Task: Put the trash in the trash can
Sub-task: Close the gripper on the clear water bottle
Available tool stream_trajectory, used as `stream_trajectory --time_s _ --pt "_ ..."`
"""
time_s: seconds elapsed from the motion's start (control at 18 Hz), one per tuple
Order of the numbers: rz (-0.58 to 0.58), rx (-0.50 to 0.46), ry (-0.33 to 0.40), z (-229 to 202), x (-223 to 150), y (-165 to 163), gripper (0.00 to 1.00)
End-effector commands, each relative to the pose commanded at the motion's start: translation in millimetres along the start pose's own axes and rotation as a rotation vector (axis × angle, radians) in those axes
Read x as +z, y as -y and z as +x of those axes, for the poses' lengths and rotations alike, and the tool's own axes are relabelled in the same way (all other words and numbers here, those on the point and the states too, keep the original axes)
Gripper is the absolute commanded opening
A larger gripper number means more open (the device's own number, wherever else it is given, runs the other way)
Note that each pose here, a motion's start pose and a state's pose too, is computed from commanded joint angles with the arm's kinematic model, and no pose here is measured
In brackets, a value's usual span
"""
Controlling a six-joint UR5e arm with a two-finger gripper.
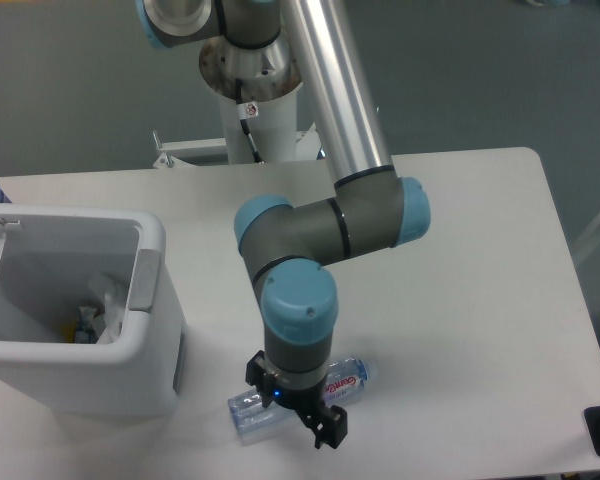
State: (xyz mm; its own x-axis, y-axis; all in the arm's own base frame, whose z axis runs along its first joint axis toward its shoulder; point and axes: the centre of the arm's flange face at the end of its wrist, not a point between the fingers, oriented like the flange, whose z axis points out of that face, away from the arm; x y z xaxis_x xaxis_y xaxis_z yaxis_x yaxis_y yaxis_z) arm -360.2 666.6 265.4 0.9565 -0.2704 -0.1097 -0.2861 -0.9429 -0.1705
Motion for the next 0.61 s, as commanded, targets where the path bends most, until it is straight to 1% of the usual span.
stream_trajectory --time_s 0.11,0.17,0.33,0.61 --pt "-0.012 0.010 -0.005 7 5 3 1.00" --pt "-0.026 0.025 -0.018 17 12 8 1.00" --pt "-0.051 0.042 -0.048 36 28 9 1.00" --pt "-0.062 0.063 -0.077 50 42 12 1.00"
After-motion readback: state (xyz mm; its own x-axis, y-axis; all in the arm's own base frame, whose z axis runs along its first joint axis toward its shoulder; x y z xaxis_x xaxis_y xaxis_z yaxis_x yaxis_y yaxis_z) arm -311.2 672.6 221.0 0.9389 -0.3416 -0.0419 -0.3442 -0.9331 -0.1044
